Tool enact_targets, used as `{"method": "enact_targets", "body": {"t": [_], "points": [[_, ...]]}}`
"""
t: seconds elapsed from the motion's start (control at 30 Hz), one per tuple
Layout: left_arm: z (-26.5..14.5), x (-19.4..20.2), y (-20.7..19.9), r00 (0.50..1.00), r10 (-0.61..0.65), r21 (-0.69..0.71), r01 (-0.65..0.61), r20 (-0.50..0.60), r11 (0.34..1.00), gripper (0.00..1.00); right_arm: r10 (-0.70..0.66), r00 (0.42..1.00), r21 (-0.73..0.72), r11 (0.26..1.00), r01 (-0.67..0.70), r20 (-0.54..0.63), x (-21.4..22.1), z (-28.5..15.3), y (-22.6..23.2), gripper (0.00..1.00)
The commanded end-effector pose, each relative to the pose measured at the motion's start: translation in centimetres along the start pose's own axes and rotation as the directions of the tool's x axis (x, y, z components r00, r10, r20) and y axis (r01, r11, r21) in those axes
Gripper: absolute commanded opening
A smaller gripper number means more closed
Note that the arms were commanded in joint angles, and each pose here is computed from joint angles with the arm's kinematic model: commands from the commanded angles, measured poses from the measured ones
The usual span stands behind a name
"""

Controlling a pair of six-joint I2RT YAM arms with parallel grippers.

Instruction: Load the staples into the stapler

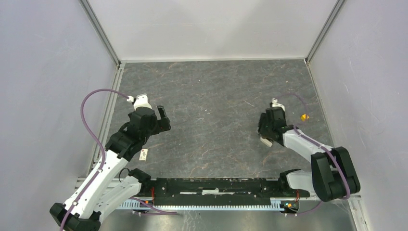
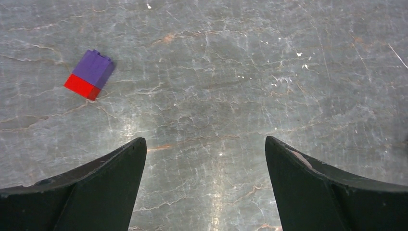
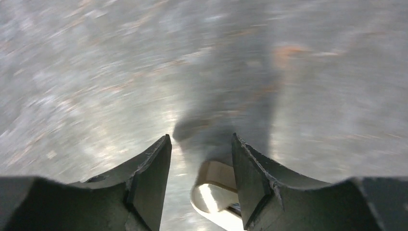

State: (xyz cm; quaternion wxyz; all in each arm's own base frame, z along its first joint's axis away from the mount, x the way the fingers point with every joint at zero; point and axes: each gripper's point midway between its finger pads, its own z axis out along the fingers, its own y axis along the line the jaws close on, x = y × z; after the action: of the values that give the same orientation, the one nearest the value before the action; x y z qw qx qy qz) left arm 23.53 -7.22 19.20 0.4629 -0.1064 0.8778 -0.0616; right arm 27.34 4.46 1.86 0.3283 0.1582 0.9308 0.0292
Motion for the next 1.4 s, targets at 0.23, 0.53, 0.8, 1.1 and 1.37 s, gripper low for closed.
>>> {"method": "enact_targets", "body": {"t": [0.23,0.53,0.8,1.1,1.37], "points": [[0.2,0.5,-1.6,0.999,-0.017,0.072,0.020,-0.040,0.997,0.96,-0.379,0.925,-0.401,0.851,0.338,-0.026,2.3,-1.7,11.9,0.63],[-0.4,0.5,-2.1,0.998,0.043,0.129,-0.037,-0.041,0.991,0.97,-0.363,0.932,-0.098,0.928,0.359,-0.025,-1.6,-3.5,5.9,0.80],[-1.0,0.5,-3.3,0.999,0.037,0.207,-0.029,-0.032,0.978,0.97,-0.549,0.835,-0.212,0.819,0.533,-0.024,-1.5,-4.1,6.1,0.87],[-1.7,0.6,-4.3,0.999,0.038,0.277,-0.027,-0.034,0.961,0.98,-0.550,0.831,-0.382,0.789,0.481,-0.088,1.4,-2.4,6.9,0.98],[-2.2,0.2,-3.7,1.000,0.027,0.267,-0.026,0.002,0.963,0.99,-0.558,0.812,-0.368,0.801,0.472,-0.173,4.3,-3.5,4.5,0.98]]}}
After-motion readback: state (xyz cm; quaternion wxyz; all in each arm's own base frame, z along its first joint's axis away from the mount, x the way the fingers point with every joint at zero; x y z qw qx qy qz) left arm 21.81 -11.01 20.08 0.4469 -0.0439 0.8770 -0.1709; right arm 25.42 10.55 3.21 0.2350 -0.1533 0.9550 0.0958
